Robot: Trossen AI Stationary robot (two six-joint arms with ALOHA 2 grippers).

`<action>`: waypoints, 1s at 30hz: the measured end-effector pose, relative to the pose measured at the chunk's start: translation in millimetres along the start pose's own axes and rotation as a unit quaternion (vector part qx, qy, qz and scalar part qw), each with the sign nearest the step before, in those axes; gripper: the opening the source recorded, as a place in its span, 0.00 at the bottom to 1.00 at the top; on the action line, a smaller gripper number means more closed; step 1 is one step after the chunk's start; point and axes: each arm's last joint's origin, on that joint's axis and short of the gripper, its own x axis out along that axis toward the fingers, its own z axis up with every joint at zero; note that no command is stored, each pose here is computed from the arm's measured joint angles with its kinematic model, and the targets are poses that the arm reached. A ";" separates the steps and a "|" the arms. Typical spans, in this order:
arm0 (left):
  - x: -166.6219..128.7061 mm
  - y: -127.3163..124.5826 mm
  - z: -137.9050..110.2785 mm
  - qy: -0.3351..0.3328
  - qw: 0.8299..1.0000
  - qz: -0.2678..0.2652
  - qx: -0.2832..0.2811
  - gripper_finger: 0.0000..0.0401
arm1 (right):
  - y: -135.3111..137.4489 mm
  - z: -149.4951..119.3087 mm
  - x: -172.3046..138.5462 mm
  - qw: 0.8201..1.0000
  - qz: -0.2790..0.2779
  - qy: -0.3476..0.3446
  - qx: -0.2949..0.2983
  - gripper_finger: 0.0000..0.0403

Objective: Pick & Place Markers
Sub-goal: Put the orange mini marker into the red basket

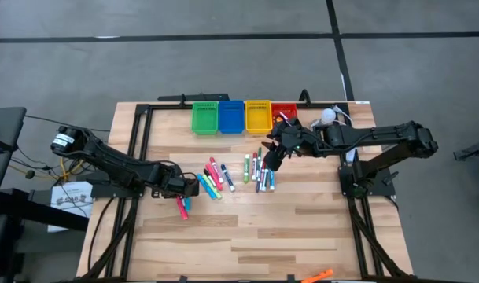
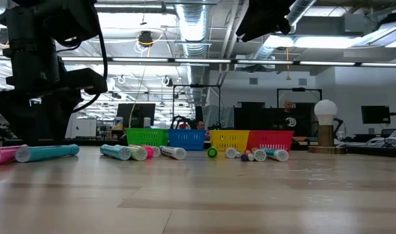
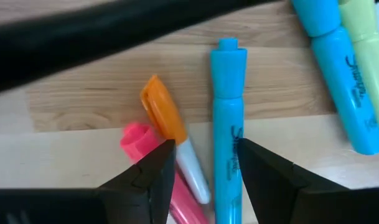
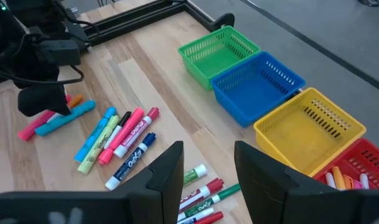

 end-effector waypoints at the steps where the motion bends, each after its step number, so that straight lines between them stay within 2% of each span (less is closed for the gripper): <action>1: 0.9 0.7 0.1 -0.001 1.000 0.000 0.000 0.43 | 0.0 0.0 0.0 1.000 0.000 0.000 0.000 0.33; 14: 5.3 7.7 0.7 0.005 1.000 0.016 -0.008 0.43 | 0.0 0.0 0.0 1.000 0.000 0.000 0.000 0.33; 30: 5.3 5.6 0.3 0.008 1.000 0.005 -0.008 0.43 | 0.0 0.0 0.0 1.000 0.000 0.000 0.000 0.33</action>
